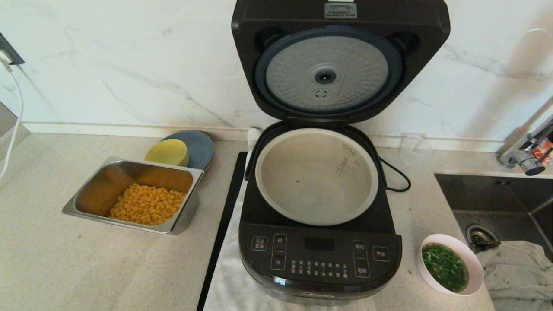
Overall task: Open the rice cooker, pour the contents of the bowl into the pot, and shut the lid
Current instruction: Turn on the tap
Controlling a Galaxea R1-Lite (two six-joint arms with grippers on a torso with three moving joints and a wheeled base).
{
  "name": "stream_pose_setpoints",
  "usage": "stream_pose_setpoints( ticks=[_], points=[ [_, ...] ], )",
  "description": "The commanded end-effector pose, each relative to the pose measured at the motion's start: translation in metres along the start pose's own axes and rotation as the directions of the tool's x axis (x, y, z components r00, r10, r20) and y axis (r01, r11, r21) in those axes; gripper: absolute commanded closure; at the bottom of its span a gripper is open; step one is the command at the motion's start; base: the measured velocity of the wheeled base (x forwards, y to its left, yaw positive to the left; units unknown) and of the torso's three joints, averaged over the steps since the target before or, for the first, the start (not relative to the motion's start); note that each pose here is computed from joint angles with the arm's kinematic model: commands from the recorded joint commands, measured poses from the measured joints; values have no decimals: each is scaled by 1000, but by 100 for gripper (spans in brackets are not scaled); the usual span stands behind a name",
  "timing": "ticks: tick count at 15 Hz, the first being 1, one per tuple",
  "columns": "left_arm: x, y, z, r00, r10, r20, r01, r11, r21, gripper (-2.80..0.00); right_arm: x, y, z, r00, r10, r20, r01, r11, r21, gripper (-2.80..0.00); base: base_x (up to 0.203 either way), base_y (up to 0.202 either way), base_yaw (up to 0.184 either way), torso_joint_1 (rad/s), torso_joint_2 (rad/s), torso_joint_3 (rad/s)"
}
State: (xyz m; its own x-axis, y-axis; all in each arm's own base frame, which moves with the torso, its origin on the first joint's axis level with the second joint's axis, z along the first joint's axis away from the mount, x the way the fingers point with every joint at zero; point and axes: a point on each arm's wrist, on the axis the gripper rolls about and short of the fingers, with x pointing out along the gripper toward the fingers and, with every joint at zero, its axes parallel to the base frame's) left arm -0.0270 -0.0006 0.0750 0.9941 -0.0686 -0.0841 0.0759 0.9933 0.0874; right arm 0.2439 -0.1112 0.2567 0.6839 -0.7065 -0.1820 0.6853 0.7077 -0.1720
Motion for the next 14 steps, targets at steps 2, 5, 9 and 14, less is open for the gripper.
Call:
stream_pose_setpoints(
  ticks=[2,5,9,14],
  points=[
    [0,0,0,1000,0,1,0,1000,2,0,61,-2,-17,996,-62,-56,62,998,-6,0,0,0,0,0,0,0],
    [0,0,0,1000,0,1,0,1000,0,0,81,-1,-22,997,-47,-55,47,999,4,0,0,0,0,0,0,0],
    [0,0,0,1000,0,0,0,1000,2,0,106,8,-28,1000,-13,2,13,1000,19,0,0,0,0,0,0,0],
    [0,0,0,1000,0,1,0,1000,0,0,136,12,-32,1000,-24,11,24,999,27,0,0,0,0,0,0,0]
  ],
)
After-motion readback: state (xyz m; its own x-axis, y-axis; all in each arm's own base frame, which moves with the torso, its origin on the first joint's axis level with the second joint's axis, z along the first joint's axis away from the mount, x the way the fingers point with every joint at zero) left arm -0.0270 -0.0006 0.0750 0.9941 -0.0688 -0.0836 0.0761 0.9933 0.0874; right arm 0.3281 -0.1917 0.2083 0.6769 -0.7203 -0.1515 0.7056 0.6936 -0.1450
